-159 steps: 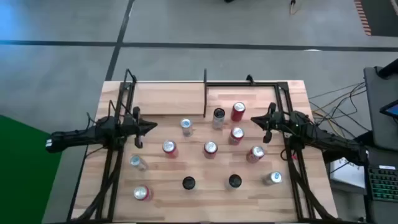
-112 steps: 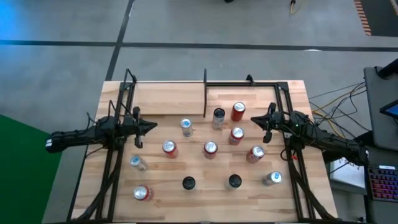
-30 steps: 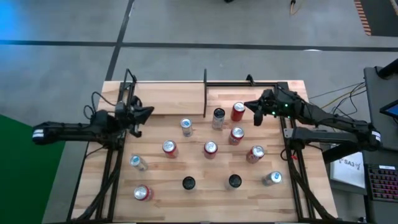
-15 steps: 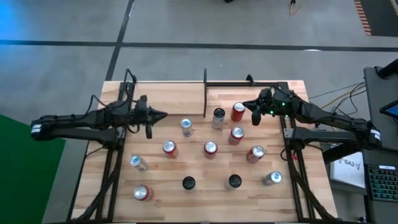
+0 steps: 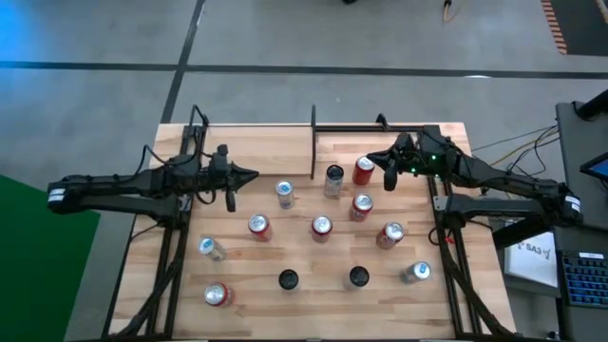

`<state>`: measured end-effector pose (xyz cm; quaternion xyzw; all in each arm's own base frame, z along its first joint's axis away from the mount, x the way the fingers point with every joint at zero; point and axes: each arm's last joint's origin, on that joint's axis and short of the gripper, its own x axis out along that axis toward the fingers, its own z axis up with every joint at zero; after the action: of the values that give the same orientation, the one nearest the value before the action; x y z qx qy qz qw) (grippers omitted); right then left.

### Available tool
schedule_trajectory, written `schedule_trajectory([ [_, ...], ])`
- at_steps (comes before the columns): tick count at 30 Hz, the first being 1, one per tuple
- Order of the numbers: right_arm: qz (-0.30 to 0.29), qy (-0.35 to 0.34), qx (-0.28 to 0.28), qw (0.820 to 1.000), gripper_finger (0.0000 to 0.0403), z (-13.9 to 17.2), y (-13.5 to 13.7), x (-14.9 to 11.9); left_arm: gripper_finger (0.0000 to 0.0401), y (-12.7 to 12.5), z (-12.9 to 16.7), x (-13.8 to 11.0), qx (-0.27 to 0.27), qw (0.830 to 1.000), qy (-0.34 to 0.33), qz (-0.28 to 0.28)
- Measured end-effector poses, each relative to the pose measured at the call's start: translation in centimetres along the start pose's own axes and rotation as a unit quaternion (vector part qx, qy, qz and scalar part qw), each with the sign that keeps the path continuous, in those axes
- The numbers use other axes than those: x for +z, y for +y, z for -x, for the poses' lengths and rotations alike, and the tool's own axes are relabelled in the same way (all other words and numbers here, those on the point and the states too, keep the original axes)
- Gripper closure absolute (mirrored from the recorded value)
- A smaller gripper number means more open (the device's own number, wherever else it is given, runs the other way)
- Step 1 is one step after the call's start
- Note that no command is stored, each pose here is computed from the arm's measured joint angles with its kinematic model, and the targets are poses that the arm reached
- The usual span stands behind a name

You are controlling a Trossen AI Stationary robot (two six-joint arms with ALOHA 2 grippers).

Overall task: Place canned beverage on shelf
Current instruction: Put the top white pink soda can on the shelf

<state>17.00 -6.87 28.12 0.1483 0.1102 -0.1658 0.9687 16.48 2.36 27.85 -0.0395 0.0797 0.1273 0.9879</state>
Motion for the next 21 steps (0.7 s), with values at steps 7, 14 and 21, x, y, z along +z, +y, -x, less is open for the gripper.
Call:
schedule_trajectory([
  [7,0.041,-0.015,0.022,0.999,0.0394,-3.0,0.2,0.3,0.0401,-0.1,-0.7,0.1,0.0,1.0,-0.011,-0.022],
  [14,0.065,0.016,0.018,0.998,0.0394,-5.6,0.4,1.3,0.0401,-0.1,-1.0,0.0,0.001,1.0,-0.006,-0.022],
  [21,0.084,0.052,0.015,0.995,0.0394,-6.8,0.7,2.1,0.0401,-0.1,-0.8,0.2,0.001,1.0,-0.016,-0.021],
])
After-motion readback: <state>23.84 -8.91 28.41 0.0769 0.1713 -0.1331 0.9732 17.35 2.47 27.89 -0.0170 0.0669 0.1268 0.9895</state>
